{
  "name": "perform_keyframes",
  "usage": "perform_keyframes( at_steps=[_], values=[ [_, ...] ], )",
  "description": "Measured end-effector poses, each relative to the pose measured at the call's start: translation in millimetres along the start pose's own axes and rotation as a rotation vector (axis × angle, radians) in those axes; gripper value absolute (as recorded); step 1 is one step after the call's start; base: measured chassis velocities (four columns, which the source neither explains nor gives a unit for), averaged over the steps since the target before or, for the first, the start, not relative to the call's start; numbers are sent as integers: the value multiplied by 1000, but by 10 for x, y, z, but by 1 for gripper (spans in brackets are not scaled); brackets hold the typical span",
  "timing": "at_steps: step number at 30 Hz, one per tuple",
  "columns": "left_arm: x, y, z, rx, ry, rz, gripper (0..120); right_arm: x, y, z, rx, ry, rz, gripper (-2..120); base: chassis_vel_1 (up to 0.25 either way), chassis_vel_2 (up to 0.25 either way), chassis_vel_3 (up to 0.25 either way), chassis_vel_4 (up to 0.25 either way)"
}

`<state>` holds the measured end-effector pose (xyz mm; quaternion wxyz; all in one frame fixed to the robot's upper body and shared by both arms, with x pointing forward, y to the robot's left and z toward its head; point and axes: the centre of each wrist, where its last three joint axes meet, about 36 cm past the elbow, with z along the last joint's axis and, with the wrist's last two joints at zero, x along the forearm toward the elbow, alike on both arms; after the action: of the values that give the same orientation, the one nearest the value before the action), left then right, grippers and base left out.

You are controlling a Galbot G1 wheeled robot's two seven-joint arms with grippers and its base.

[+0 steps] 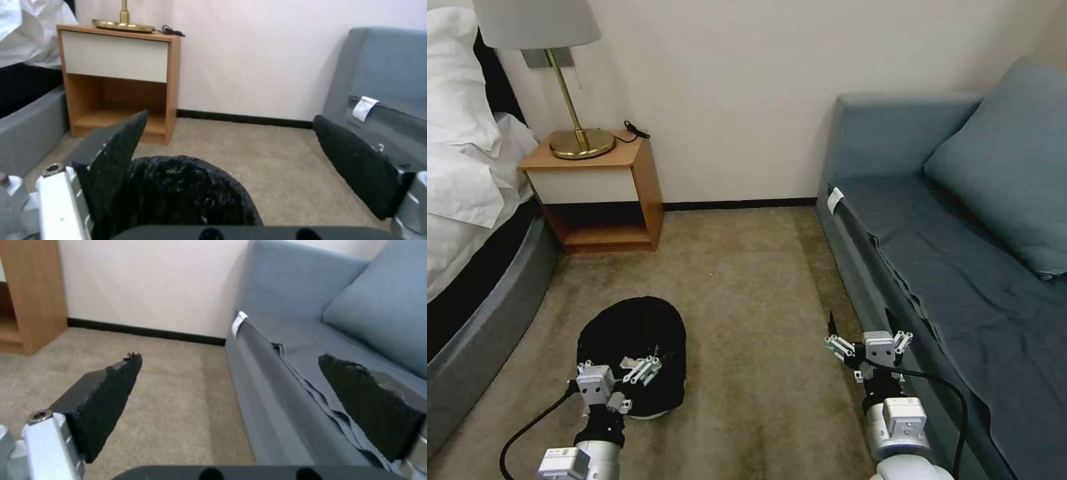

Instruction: Pick up the trash bin, then pick up the garbage on the floor and place it into the trash bin.

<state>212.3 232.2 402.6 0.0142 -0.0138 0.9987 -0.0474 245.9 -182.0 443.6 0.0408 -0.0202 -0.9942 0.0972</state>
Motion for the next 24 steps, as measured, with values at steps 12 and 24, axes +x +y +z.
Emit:
perform_keyframes(
  at_steps=[12, 24],
  values=[
    [2, -6, -22, -1, -2, -12, 100, -25, -31, -7, -6, -17, -21, 100, 0, 0, 0, 0],
    [2, -4, -22, -1, 0, -12, 100, -26, -34, -12, -5, -16, -22, 100, 0, 0, 0, 0]
  ],
)
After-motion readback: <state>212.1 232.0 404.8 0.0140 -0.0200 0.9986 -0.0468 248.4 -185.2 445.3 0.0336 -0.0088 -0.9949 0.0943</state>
